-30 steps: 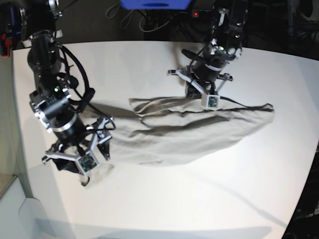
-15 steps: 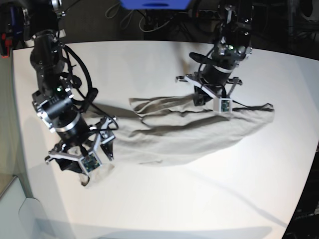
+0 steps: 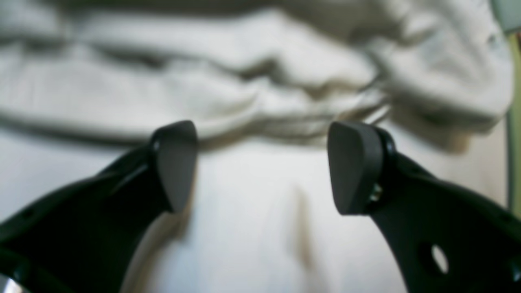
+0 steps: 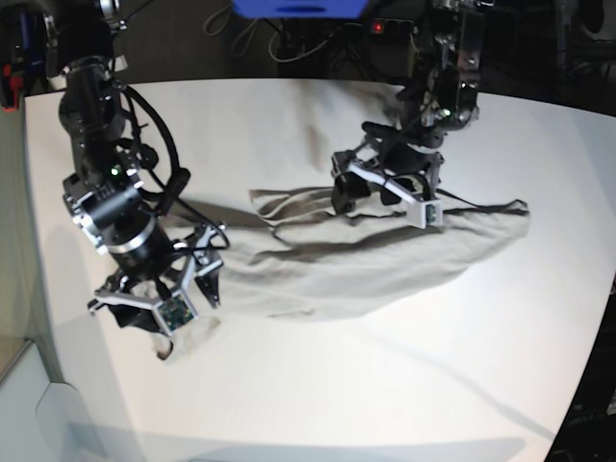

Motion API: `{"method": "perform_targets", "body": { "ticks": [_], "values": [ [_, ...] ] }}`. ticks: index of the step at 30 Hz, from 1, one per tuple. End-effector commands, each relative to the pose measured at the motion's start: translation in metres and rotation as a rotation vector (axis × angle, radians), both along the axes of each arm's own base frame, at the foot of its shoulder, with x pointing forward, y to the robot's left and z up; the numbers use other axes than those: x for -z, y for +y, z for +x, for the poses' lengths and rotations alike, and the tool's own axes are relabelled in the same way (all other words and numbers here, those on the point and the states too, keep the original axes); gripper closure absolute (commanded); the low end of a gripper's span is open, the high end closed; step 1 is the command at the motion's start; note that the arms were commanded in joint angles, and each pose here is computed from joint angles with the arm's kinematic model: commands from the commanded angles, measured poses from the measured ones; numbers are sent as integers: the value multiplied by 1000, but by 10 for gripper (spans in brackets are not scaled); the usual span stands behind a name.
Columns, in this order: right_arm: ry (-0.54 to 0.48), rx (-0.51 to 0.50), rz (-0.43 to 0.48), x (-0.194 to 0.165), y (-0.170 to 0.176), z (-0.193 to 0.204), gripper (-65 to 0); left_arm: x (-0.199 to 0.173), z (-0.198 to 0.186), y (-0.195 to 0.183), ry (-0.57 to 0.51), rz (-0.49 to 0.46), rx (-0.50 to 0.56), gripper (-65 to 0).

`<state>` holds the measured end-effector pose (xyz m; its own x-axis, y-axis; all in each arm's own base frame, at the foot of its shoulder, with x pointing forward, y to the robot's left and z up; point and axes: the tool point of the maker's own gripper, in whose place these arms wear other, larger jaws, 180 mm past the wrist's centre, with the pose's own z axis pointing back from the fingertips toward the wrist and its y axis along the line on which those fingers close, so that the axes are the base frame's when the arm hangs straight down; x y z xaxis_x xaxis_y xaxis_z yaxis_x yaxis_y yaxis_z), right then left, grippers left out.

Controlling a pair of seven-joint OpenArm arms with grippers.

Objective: Layout the t-shirt on the table in an organized manner, then fold the t-shirt properly
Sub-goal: 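Lower the left gripper onto the shirt's opposite end, then grasp the shirt end with the left gripper and pull it away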

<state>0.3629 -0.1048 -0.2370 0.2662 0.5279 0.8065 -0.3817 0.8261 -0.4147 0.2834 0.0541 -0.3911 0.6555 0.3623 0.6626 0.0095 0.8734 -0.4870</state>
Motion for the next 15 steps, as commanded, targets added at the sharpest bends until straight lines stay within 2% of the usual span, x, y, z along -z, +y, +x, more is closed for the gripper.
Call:
{"method": "perform_targets", "body": {
  "ticks": [1,15],
  "values": [
    [-53,-12,1,-15,0,5,-439,-7,4,-1,-24,-13,-10,-490],
    [-50,-12,-2,-14,0,4,-439,29,7,-6,71,-20,-17,-491]
  ]
}}
